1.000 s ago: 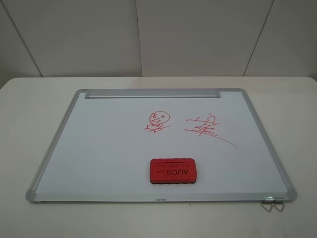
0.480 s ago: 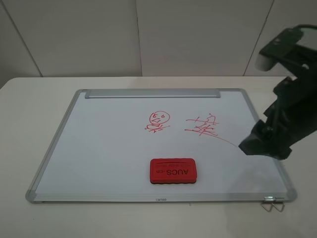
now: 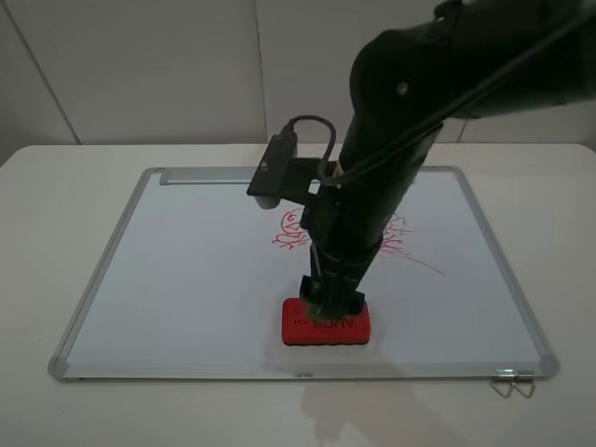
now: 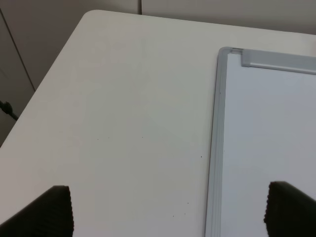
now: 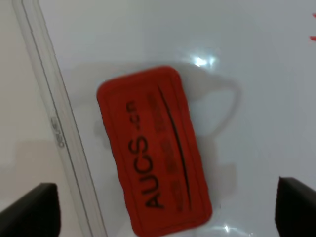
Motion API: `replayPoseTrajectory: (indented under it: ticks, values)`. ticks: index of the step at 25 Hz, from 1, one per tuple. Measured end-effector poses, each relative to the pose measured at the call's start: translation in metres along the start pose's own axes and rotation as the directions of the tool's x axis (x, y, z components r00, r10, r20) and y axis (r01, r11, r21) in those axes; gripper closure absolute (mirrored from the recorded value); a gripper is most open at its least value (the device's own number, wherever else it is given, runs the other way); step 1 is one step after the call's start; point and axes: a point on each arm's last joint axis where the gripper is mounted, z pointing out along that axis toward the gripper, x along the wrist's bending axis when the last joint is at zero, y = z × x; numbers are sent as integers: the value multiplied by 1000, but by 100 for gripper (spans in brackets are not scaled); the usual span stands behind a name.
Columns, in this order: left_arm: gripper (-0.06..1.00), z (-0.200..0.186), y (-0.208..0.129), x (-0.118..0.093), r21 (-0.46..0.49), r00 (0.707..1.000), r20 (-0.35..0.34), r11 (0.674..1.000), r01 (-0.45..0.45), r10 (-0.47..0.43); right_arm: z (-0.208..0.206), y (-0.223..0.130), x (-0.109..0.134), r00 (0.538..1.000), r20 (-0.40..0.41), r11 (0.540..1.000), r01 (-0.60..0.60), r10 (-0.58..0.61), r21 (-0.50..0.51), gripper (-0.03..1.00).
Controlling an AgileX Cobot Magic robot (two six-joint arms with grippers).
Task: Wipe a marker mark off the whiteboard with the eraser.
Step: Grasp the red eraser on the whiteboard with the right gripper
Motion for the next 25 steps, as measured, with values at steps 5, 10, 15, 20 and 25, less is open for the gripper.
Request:
replayPoseTrajectory:
  ticks: [5, 10, 15, 20, 25]
  values:
    - [17, 0, 0, 0, 0, 1000, 0, 1000, 0, 0, 23, 9, 3, 999, -20, 999, 33, -33, 11, 19]
    - [17, 0, 0, 0, 0, 1000, 0, 1000, 0, 0, 38, 0, 11, 999, -13, 999, 48, -47, 2, 19]
    - [17, 0, 0, 0, 0, 1000, 0, 1000, 0, 0, 45, -5, 14, 995, -8, 995, 100, -100, -3, 19]
    - [17, 0, 0, 0, 0, 1000, 0, 1000, 0, 0, 54, -6, 13, 989, -14, 989, 146, -146, 21, 19]
    - [17, 0, 0, 0, 0, 1000, 0, 1000, 0, 0, 69, -9, 13, 986, -33, 984, 167, -165, 66, 19]
